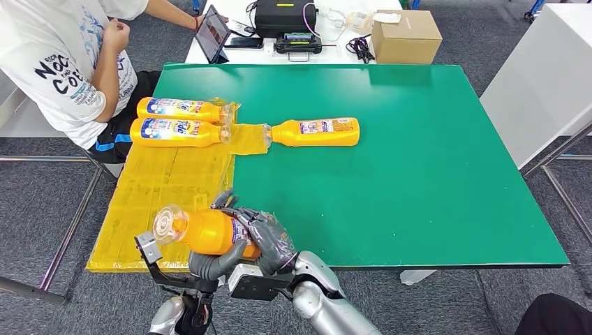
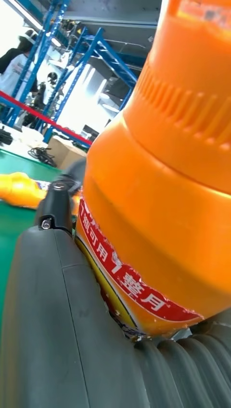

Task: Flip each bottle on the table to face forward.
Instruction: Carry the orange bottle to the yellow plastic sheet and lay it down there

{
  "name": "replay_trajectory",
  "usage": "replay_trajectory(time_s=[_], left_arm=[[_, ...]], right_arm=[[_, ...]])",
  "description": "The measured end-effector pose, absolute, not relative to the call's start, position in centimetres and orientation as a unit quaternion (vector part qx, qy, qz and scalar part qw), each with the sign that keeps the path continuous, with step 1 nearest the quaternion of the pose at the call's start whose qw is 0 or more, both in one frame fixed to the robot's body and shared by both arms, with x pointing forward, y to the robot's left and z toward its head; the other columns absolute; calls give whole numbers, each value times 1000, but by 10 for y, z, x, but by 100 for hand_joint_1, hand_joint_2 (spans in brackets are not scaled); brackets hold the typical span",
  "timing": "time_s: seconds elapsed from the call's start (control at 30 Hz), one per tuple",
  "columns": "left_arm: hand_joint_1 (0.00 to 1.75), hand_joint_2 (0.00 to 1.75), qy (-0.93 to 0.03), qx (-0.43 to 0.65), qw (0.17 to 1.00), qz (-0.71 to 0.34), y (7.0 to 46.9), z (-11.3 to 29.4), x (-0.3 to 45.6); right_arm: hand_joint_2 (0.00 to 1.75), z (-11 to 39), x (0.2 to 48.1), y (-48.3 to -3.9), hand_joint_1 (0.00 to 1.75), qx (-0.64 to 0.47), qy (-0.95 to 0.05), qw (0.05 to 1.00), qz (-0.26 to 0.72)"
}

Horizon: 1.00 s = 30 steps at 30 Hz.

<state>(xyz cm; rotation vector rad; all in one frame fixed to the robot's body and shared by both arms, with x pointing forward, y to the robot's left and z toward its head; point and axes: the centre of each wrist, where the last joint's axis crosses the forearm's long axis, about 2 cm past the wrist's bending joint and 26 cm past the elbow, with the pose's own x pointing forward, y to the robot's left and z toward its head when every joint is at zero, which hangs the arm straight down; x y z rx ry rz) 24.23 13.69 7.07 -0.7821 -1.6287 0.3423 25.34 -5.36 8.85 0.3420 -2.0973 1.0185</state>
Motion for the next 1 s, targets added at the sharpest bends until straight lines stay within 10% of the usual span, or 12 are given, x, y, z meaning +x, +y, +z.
replay_trajectory(time_s=[0.6,0.67,0.73,0.8,1.0], left_arm=[[175,175,-707,-324,608,160,139,71,240],[175,175,-707,-323,609,161,139,71,240],[175,175,-709,-318,608,163,140,71,240],[175,175,-715,-308,605,166,141,72,240],[175,175,-744,-257,594,167,146,82,245]], right_arm=[[175,89,250,-50,175,99,-817,371,430],[175,88,250,-49,113,99,-817,371,430],[87,88,249,-49,26,98,-815,373,432],[0,87,249,-49,0,96,-814,375,434],[0,88,243,-49,0,77,-821,395,405]])
